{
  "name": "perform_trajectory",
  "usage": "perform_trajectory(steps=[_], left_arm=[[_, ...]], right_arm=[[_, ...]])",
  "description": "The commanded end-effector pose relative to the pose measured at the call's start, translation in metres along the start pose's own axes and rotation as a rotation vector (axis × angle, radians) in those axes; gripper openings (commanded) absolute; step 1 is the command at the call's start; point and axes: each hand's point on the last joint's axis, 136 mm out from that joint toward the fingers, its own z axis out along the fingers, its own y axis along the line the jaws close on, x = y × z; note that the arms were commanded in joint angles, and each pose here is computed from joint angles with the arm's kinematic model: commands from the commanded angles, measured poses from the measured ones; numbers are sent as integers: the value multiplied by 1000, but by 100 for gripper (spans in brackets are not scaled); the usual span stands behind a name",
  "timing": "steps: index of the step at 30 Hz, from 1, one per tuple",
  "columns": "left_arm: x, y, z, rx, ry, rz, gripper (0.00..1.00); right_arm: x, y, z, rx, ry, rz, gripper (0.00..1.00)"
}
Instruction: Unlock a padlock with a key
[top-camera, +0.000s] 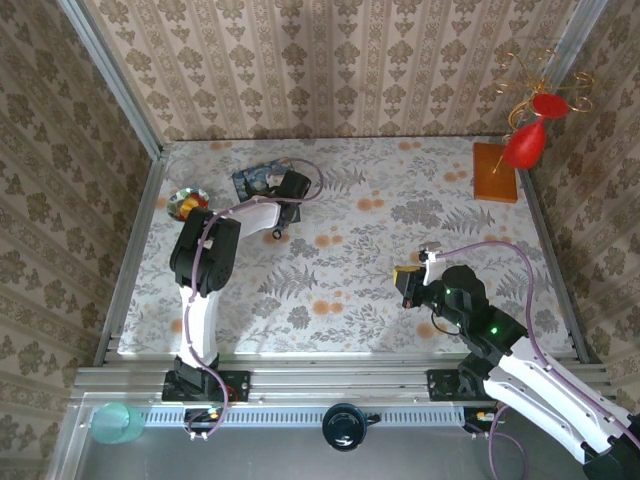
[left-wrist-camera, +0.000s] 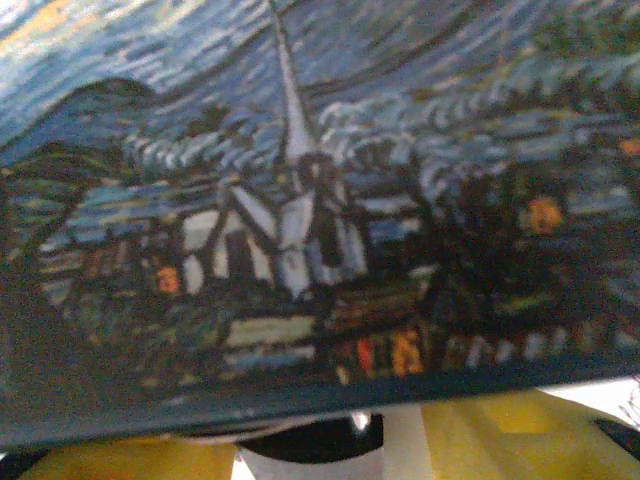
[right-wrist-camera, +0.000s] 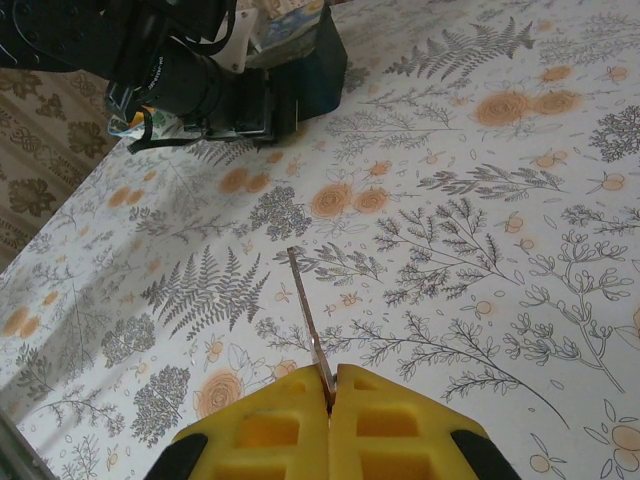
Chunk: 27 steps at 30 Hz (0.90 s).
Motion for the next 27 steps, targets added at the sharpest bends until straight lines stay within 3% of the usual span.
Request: perform_trajectory(steps=[1,8,13,19,27], left_arm=[[-6,5,6,-23,2,-12,43],[-2,-5,1,15,-1,8,31],[-1,-23,-15,50,-73,114,29],[10,-34,-42,83,-97,145,27],[43,-46,-82,146,-63,198,27]], right_arm=[[-3,2,-2,-15,-20,5,0],[-5,0,-3,-2,-31,4,0],[-8,-8,-7,36,-58,10,0],[-10,-13,-12,60,-90,13,0],[-10,-16,-12,71,-90,16,0]])
